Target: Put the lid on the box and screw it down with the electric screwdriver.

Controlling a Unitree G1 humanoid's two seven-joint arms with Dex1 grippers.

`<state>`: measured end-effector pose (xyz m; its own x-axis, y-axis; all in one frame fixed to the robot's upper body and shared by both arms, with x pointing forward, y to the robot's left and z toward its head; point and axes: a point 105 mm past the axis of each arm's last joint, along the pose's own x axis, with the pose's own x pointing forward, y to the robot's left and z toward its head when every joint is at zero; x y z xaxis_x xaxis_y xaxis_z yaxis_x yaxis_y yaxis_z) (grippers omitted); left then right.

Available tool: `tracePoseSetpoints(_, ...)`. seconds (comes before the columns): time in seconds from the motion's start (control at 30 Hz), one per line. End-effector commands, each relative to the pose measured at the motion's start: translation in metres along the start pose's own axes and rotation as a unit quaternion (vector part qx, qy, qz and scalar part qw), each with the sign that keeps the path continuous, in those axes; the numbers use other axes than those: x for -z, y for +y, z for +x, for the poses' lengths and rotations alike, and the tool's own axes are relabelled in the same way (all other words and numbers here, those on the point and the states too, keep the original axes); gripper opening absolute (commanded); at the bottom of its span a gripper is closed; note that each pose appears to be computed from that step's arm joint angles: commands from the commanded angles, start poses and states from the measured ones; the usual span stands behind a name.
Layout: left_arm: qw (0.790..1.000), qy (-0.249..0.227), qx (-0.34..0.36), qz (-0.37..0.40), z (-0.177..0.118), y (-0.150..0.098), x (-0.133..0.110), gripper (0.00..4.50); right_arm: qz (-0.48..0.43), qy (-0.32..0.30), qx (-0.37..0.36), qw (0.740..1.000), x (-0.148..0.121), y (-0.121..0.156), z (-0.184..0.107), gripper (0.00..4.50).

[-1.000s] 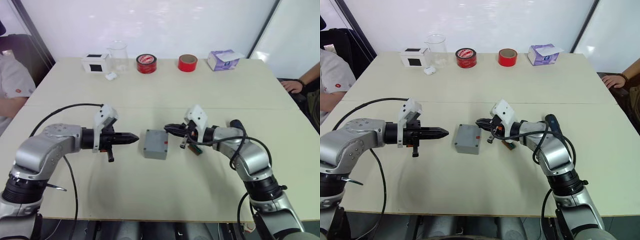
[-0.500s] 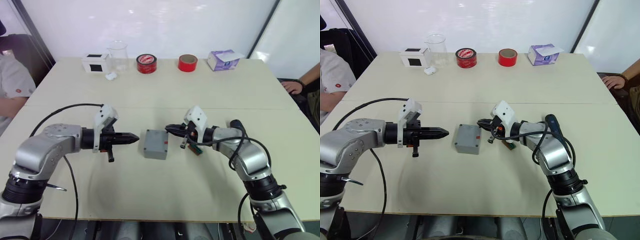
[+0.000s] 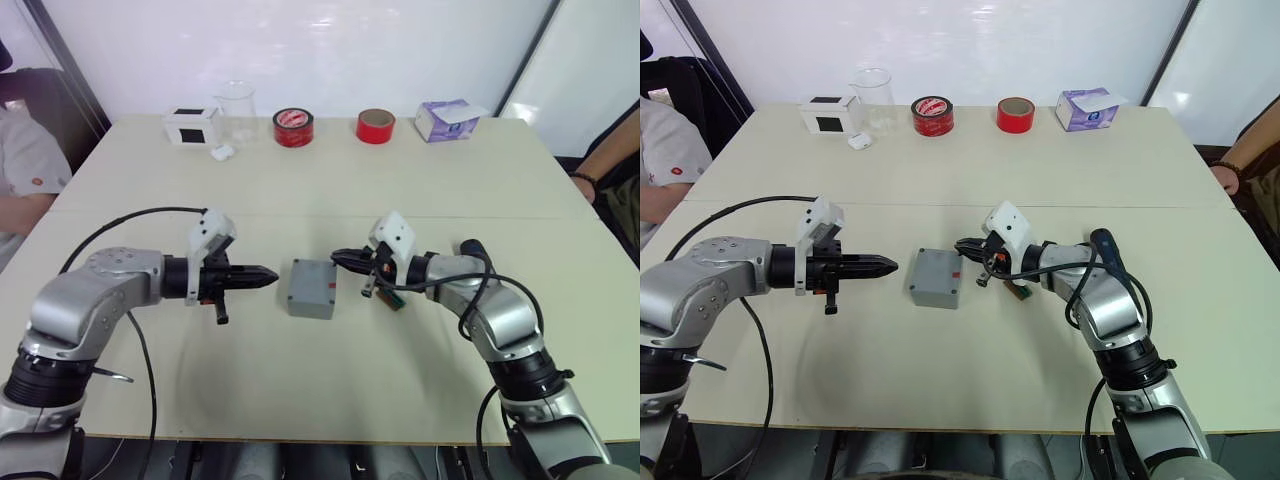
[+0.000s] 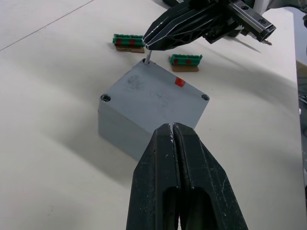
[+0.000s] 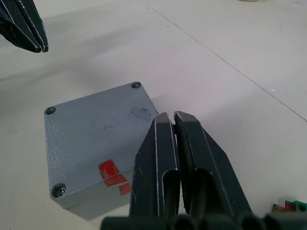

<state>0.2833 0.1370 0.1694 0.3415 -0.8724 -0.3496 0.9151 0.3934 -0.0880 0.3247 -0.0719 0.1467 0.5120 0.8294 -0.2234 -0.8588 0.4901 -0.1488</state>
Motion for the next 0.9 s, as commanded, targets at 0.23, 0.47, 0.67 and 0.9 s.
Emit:
tracePoseSetpoints(0.23,1.0,-0.007,0.007,0.018,0.0001,-0.0041,-0.0062,0.0,-0.008,-0.014,0.002,1.0,-0.0105,-0.0023,-0.0043,0.1)
tracePoseSetpoints(0.47,1.0,-0.007,0.006,0.017,0.0,-0.0035,-0.006,0.0,-0.006,-0.014,0.002,1.0,-0.0113,-0.0031,-0.0041,0.1)
tracePoseSetpoints(0.67,1.0,-0.005,0.006,0.018,0.0,-0.0033,-0.0056,0.0,-0.009,-0.011,0.003,1.0,-0.011,-0.0045,-0.0044,0.1)
tracePoseSetpoints(0.9,1.0,-0.003,0.007,0.018,-0.0002,-0.0037,-0.0044,0.0,-0.011,-0.009,0.005,1.0,-0.0106,-0.0067,-0.0051,0.1)
